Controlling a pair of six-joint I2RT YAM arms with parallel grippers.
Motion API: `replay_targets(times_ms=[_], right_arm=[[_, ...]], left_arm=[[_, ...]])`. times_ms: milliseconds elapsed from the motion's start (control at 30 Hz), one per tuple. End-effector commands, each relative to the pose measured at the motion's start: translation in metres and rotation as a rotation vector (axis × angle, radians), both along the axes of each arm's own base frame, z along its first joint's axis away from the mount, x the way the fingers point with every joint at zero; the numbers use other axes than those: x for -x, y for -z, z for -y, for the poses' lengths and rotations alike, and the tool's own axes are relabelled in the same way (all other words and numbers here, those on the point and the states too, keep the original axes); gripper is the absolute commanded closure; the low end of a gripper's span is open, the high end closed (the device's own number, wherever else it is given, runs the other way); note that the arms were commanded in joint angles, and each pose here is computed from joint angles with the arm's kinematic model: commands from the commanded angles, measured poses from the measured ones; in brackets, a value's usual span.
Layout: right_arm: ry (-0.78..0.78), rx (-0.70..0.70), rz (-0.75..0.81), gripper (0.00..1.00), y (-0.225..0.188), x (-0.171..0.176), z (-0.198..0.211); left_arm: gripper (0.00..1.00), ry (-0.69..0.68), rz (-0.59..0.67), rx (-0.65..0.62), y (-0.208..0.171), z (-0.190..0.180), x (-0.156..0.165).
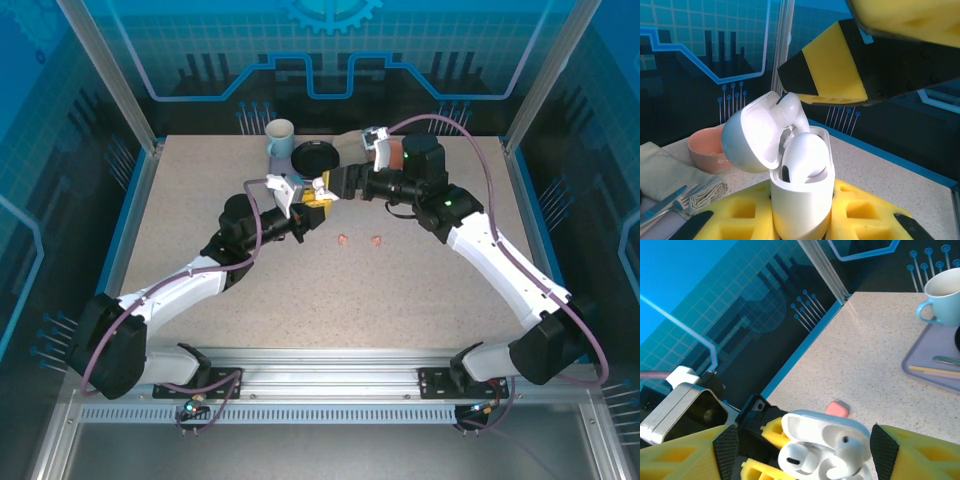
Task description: Insert the wireless bluetooth earbuds into the charging case
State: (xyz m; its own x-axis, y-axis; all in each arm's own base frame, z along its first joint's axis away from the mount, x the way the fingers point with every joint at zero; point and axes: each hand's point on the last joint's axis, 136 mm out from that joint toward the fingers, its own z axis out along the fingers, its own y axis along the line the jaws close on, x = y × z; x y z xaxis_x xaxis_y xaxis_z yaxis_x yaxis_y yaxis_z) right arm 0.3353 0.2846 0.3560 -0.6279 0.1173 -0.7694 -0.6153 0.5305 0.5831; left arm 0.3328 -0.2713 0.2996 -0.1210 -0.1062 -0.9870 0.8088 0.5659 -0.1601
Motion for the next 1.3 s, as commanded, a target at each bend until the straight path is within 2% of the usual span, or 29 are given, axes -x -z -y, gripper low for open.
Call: replay_targets(times_ms=[0, 467, 700, 1000, 1267], right_arm=[[-0.030, -0.008, -0.009, 0.27, 0.001, 0.009, -0.006], [-0.076, 0.027, 0.012, 0.30, -0.003, 0.032, -0.010], [0.056, 0.065, 0.028, 0.31, -0.001, 0.018, 0.015], [0.118, 0.114, 0.009, 0.36, 0.011, 0.002, 0.021], [0.166, 0.063, -0.038, 0.35, 0.015, -0.009, 0.028]], left_arm=[[1.00, 0.026, 0.097, 0.046, -0.035, 0.003, 0.006], [1.00, 0.023, 0.100, 0.051, -0.037, 0.003, 0.004], [1.00, 0.029, 0.100, 0.052, -0.036, 0.003, 0.006], [1.00, 0.030, 0.104, 0.056, -0.036, 0.002, 0.008], [1.00, 0.032, 0.103, 0.056, -0.036, 0.002, 0.009]])
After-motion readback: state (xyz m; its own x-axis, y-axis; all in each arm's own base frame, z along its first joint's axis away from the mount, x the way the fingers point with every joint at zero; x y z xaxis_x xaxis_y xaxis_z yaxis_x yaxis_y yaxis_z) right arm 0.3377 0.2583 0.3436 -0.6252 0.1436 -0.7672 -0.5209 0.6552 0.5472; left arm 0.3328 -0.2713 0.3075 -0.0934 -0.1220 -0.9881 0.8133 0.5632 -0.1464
